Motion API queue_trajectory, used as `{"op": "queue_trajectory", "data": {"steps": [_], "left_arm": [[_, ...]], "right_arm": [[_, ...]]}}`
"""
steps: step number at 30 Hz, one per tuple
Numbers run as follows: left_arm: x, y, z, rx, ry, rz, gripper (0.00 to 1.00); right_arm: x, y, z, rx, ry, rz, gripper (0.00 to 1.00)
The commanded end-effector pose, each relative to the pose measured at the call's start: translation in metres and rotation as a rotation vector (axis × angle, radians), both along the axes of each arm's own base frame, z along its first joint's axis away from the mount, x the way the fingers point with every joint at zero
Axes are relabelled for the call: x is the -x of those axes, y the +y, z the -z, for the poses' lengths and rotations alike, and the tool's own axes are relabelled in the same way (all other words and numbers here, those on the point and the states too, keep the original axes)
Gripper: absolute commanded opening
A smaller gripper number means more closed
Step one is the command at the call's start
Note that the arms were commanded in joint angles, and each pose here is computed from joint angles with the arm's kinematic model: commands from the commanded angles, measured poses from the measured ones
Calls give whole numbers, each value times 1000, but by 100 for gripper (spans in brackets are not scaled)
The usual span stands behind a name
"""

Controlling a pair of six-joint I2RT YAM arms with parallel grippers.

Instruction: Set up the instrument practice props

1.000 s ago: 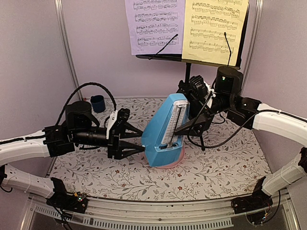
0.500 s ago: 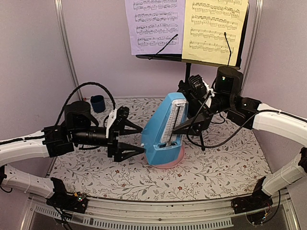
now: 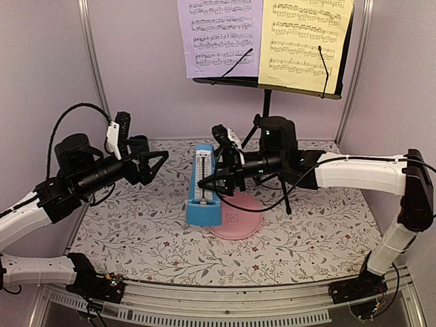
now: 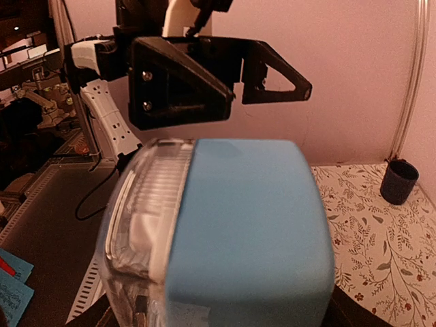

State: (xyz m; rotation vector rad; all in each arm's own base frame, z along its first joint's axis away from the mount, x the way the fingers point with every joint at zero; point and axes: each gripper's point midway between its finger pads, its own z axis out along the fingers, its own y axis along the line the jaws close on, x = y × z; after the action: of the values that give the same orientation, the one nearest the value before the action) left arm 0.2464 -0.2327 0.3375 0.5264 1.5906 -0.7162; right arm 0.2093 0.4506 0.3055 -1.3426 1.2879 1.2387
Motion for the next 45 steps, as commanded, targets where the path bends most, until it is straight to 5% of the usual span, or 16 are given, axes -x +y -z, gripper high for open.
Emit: {"op": "queue_trajectory", "data": {"steps": [1, 12, 21, 27, 30, 37, 45], "left_arm": [[-33, 46, 14, 43, 143, -300, 99], [-36, 82, 51, 34, 298, -488, 99], [-25, 88, 60, 46, 303, -475, 99], [-22, 90, 74, 40, 329, -477, 99], [-20, 86, 79, 34, 337, -454, 99], [-13, 67, 84, 46, 332, -338, 99], [2, 48, 112, 19, 347, -275, 99]], "right_arm": [[-27, 41, -31, -105, -71, 148, 33], [-53, 123, 40, -59, -75, 352, 37], [-50, 160, 91, -38, -133, 404, 39], [-45, 163, 108, -15, -144, 408, 55], [-43, 160, 115, -4, -128, 405, 74], [-29, 146, 102, -37, -114, 370, 99], [-10, 109, 61, -105, -100, 337, 99]]}}
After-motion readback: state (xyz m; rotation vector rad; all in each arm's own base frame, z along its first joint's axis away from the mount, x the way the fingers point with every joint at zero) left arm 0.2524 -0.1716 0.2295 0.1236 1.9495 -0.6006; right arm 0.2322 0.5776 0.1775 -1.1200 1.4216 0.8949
